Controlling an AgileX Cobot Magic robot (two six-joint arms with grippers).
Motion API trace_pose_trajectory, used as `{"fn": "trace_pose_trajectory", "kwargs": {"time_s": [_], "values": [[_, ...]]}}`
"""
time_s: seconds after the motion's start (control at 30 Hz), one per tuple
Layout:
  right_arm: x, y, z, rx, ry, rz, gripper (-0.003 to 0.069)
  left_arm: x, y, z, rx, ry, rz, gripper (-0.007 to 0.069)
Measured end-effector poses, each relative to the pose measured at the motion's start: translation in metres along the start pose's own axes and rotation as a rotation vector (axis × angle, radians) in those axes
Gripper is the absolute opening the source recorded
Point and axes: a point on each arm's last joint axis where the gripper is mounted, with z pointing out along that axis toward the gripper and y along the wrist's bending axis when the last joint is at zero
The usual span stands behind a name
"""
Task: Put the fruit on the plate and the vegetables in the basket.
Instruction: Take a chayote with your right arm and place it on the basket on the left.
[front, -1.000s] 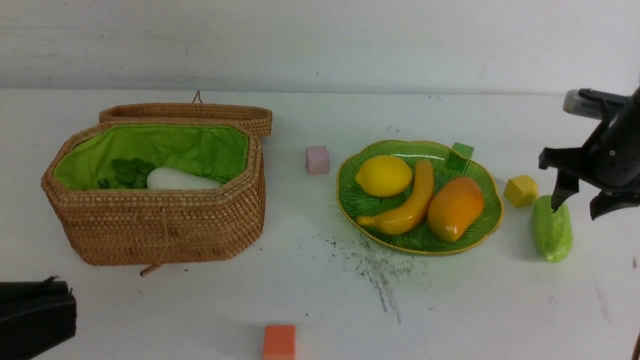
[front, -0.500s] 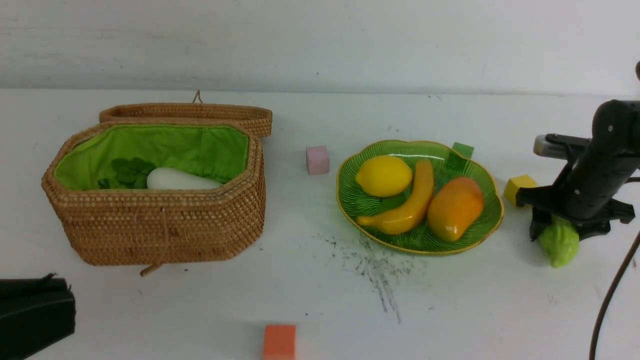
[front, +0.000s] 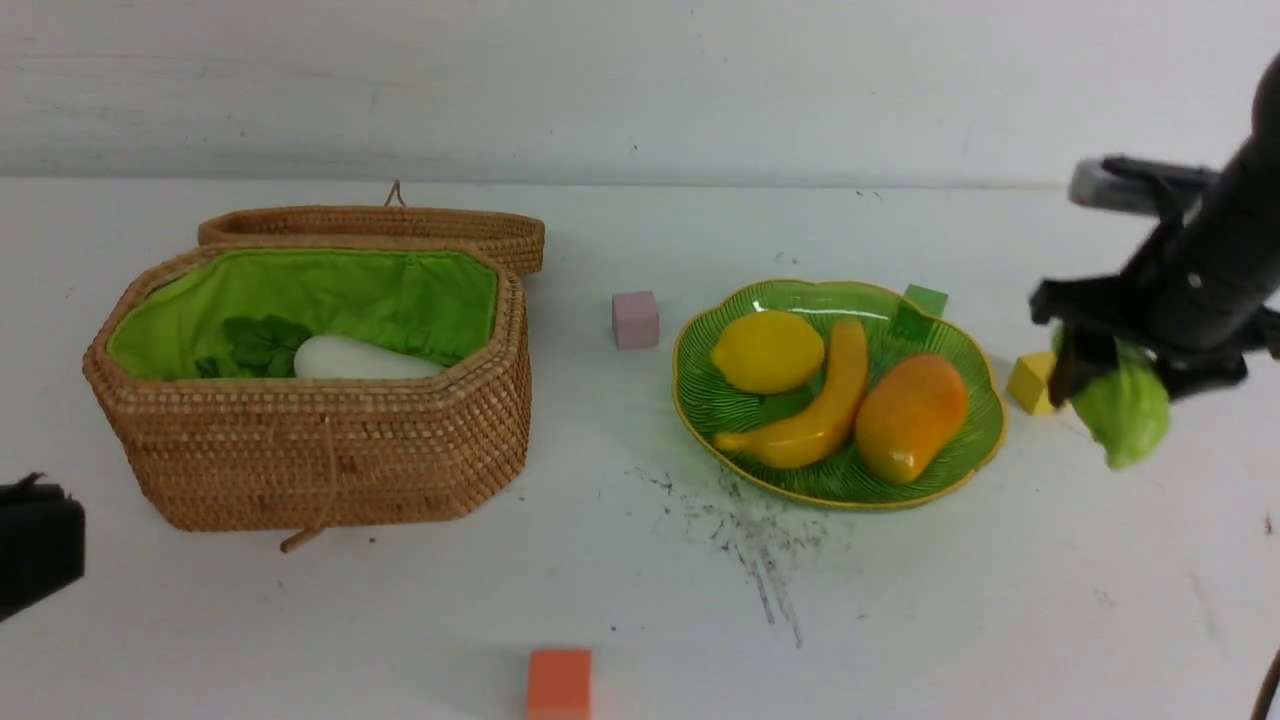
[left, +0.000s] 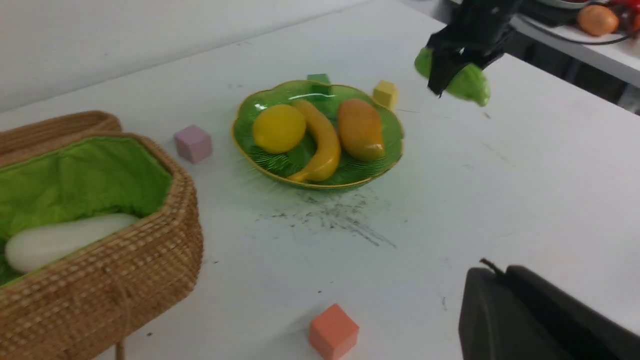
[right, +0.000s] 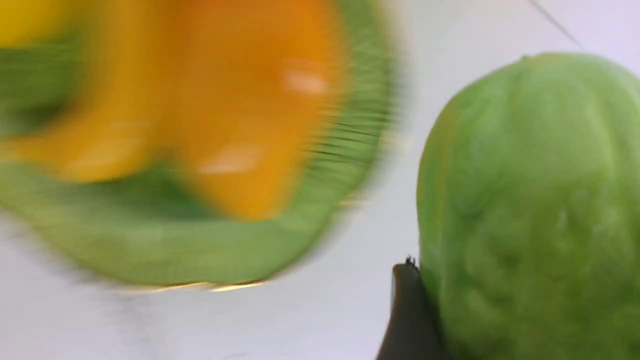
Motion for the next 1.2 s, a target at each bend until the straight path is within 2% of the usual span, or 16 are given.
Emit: {"fn": "trace_pose_trajectory", "kwargs": {"time_s": [0.03,0.1,0.17,0.23,0.43,0.53,0.63,0.8,0.9,1.0,1.1,1.2], "values": [[-0.002,0.013,-0.010,-0.026,-0.034,-0.026,0.0436,0.000,0.001,0.000,-0.011,0.000,-0.001,0.0015],[-0.004,0.057,-0.035,-0.106,-0.119,-0.126,0.0436,0.000,0.004,0.000,-0.047,-0.001,-0.006,0.0015],[-0.007,0.085,-0.049,-0.154,-0.179,-0.191,0.0436,0.000,0.006,0.000,-0.064,-0.002,-0.009,0.0015],[-0.011,0.100,-0.054,-0.174,-0.211,-0.222,0.0436,0.000,0.006,0.000,-0.069,-0.001,-0.010,0.0015],[-0.023,0.106,-0.009,-0.136,-0.156,-0.241,0.0436,0.002,0.007,0.000,-0.072,0.019,-0.016,0.0015],[-0.021,0.112,0.009,-0.163,-0.112,-0.256,0.0436,0.004,0.007,0.000,-0.074,0.046,-0.017,0.0015],[-0.016,0.141,0.004,-0.276,-0.154,-0.357,0.0436,0.007,0.010,-0.001,-0.104,0.072,-0.021,0.0015],[-0.008,0.222,-0.039,-0.508,-0.447,-0.676,0.0436,0.005,0.023,-0.003,-0.255,0.045,-0.095,0.0015],[0.003,0.265,-0.045,-0.575,-0.600,-0.860,0.0436,0.003,0.030,-0.005,-0.342,0.008,-0.154,0.0015],[0.010,0.295,-0.032,-0.576,-0.718,-0.973,0.0436,0.002,0.035,-0.007,-0.390,-0.015,-0.181,0.0015],[0.017,0.320,0.005,-0.528,-0.816,-1.056,0.0436,0.003,0.036,-0.008,-0.410,-0.006,-0.194,0.0017],[0.025,0.333,0.035,-0.494,-0.849,-1.109,0.0436,0.004,0.037,-0.008,-0.418,0.007,-0.198,0.0018]]}}
